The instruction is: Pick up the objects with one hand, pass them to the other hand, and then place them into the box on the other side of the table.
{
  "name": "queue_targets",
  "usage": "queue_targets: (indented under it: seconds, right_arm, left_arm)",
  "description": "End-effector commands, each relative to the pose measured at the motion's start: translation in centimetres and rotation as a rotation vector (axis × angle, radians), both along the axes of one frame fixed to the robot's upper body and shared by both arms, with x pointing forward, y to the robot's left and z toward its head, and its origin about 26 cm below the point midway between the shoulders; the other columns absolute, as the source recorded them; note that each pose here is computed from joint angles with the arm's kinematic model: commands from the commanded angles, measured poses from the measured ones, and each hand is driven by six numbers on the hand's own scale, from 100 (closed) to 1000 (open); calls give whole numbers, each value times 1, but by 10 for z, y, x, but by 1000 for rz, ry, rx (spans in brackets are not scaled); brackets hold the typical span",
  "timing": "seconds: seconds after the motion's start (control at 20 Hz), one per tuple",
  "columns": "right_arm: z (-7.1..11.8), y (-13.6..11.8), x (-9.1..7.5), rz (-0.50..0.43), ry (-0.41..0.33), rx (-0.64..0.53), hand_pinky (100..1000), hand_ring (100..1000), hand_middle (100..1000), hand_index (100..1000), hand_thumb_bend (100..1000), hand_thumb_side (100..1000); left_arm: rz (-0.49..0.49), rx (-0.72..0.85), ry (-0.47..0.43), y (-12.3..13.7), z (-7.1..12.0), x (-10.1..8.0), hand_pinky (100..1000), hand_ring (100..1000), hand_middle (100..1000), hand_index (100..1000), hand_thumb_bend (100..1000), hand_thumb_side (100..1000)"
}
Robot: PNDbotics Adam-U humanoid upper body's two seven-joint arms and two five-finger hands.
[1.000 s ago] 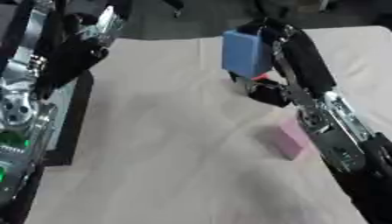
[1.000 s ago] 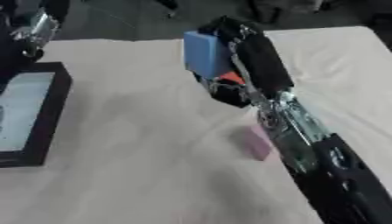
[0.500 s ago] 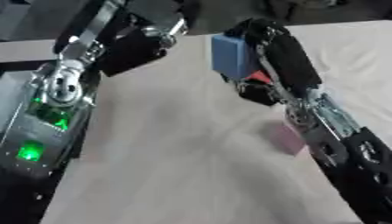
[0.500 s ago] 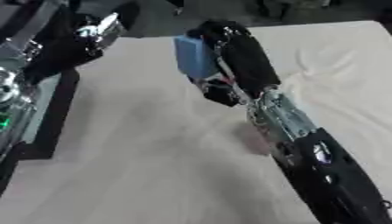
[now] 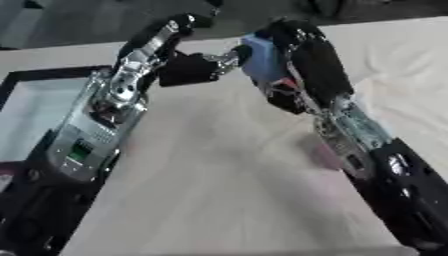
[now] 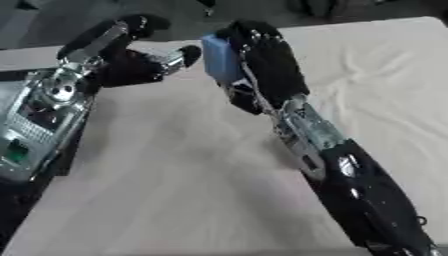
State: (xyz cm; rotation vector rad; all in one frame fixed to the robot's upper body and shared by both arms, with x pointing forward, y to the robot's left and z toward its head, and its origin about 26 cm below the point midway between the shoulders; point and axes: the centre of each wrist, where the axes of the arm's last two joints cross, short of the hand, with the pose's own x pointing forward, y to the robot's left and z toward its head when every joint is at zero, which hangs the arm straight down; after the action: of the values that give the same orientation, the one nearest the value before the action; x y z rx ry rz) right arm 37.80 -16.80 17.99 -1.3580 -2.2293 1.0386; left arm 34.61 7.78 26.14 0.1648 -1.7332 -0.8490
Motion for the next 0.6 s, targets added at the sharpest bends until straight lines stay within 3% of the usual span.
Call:
queue_targets:
  seconds: [0.05,0.25,0.6]
  right_arm:
    - [9,4,2,-18,-49,23,766,737,593,713,100,100]
    - [3,10,3,-31,-71,58,755,724,582,708,100,100]
    - [-1,19,2,20,-102,90,749,715,574,702,100,100]
  left_arm:
    - [34,-1,-3,-4,6,3,894,1000,944,924,594,318]
    - [87,-10,24,-14,4,2,892,1000,939,924,631,308]
    - [66,-42,70,-28,-2,-3,890,1000,933,921,669,299]
